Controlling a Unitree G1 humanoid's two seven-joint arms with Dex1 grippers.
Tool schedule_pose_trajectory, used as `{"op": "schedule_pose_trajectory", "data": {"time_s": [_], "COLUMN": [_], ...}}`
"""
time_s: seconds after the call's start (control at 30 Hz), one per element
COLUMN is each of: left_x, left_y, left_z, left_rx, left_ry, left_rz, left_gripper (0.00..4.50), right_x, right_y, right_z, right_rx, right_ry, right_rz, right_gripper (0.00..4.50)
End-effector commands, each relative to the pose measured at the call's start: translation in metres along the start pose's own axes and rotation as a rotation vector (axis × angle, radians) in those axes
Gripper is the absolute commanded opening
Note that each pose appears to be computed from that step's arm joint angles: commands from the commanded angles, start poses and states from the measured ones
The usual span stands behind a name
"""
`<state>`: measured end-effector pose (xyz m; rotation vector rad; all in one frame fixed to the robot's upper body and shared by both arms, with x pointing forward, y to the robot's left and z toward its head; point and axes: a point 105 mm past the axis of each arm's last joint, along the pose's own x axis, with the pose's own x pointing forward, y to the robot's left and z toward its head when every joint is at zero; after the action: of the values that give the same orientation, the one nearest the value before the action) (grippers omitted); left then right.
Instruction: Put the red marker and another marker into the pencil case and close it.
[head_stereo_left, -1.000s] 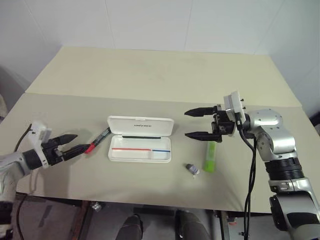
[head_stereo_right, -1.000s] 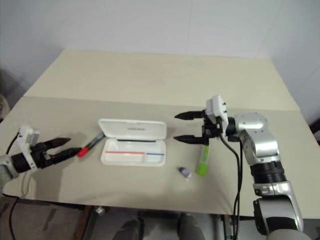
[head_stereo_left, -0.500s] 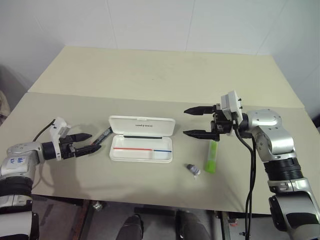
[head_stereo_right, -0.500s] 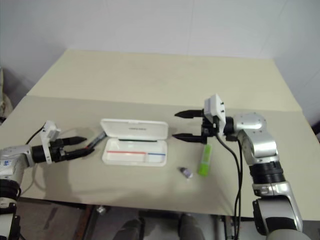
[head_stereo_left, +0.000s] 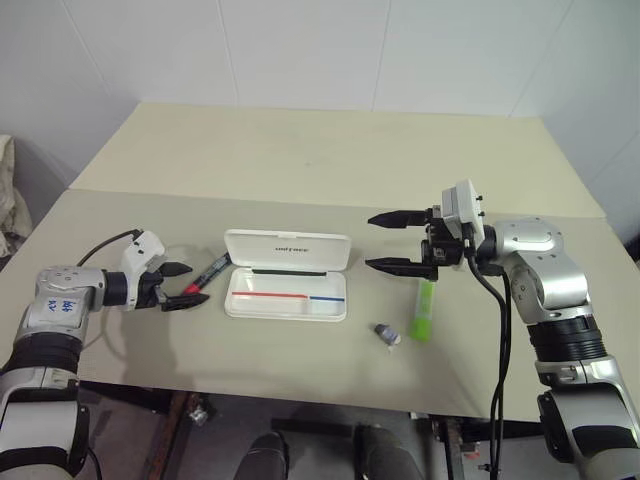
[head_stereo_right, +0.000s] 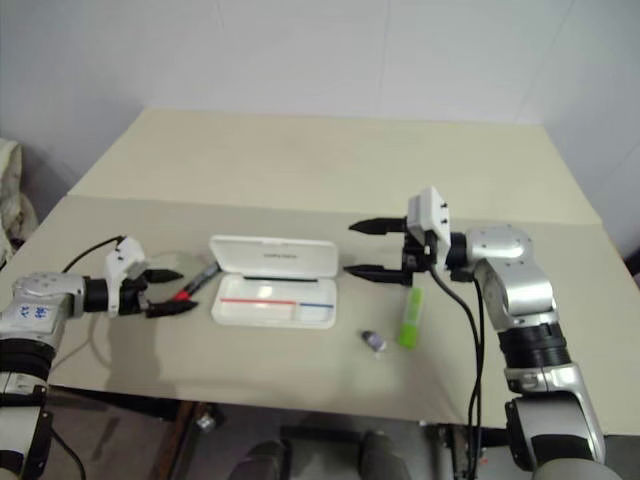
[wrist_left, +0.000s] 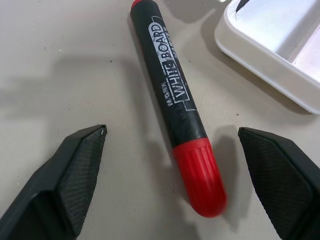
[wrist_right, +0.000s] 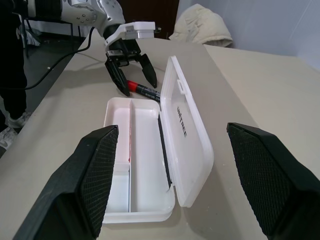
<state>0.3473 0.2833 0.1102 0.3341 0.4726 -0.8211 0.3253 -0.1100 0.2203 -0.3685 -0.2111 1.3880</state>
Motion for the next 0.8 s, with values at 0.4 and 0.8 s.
{"op": "schedule_pose_trajectory", "data": {"time_s": [0.4, 0.8], "left_x": [-0.001, -0.047], "left_y": [0.013, 0.03], "left_z": [-0.003, 0.069], "left_rx": [-0.041, 0.077], "left_ry": [-0.015, -0.2], "left_rz": [0.089, 0.224], "left_gripper": [0.58, 0.58], "right_x": [0.008, 0.007], "right_y": [-0.007, -0.007], "right_z": [0.014, 0.015], "right_rx": [-0.064, -0.072], "right_ry": [-0.047, -0.073], "right_rz": [0.01, 0.021], "right_gripper": [4.5, 4.5]}}
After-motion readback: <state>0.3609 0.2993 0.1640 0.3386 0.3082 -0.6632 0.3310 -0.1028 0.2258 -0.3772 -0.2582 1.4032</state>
